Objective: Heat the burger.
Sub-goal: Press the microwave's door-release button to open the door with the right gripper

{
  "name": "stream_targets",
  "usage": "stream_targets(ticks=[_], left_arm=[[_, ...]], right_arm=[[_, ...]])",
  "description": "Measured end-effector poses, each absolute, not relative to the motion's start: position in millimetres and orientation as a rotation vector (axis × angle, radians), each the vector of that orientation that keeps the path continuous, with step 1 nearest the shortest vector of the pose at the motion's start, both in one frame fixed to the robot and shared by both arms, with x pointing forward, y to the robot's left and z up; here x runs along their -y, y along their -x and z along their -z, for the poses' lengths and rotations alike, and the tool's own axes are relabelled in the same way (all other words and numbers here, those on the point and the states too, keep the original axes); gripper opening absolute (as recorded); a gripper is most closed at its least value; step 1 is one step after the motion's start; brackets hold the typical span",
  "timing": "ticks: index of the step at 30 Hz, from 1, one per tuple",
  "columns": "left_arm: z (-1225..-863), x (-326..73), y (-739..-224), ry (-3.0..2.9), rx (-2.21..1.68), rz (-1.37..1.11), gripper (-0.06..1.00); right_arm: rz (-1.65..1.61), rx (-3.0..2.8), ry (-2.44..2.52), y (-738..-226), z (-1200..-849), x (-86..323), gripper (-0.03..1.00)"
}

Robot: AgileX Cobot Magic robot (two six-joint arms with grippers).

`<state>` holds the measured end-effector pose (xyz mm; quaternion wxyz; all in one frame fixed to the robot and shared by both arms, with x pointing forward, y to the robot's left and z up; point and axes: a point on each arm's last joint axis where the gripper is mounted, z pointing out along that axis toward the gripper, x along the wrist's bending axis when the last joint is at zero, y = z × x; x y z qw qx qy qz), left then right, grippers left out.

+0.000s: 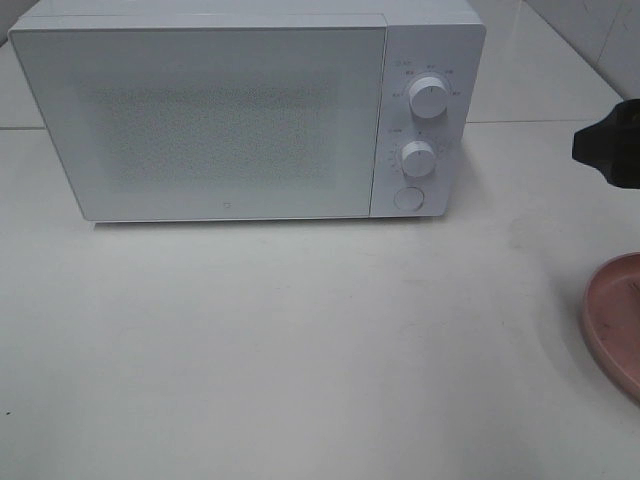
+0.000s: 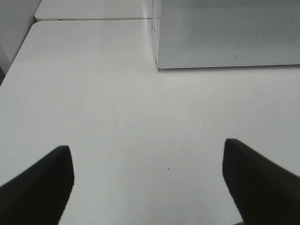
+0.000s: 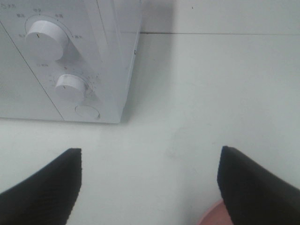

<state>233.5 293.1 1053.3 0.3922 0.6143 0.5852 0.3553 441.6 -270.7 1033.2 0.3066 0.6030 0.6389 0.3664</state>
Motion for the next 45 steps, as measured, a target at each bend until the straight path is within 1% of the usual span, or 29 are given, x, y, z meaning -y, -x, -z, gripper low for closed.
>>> stream_targets(ticks=[8, 13, 16, 18, 24, 38, 45], left_arm=[[-1053, -293, -234, -1.56, -1.486, -0.902, 0.81], [-1053, -293, -234, -1.56, -1.486, -0.902, 0.81], [-1053, -293, -234, -1.56, -1.486, -0.902, 0.81], [-1053, -293, -234, -1.56, -1.486, -0.902, 0.81], [-1053, -293, -234, -1.559, -1.485, -0.903, 0.81], [-1053, -293, -234, -1.558, -1.485, -0.903, 0.81], [-1053, -293, -234, -1.558, -1.485, -0.903, 0.81]], right_arm=[[-1.047, -1.66, -1.557, -465, -1021, 265, 0.76], [-1.102, -1.658, -1.546, -479, -1006, 256, 0.76], [-1.114, -1.665, -1.538, -480, -1001, 253, 0.76], [-1.147, -1.683, -1.526, -478, -984, 241, 0.76], [-1.169, -1.661, -1.5, -472, -965, 224, 0.76], [-1.078, -1.562, -1.502, -465, -942, 195, 0.76], [-1.047, -1.605, -1.426, -459, -921, 172, 0.76]])
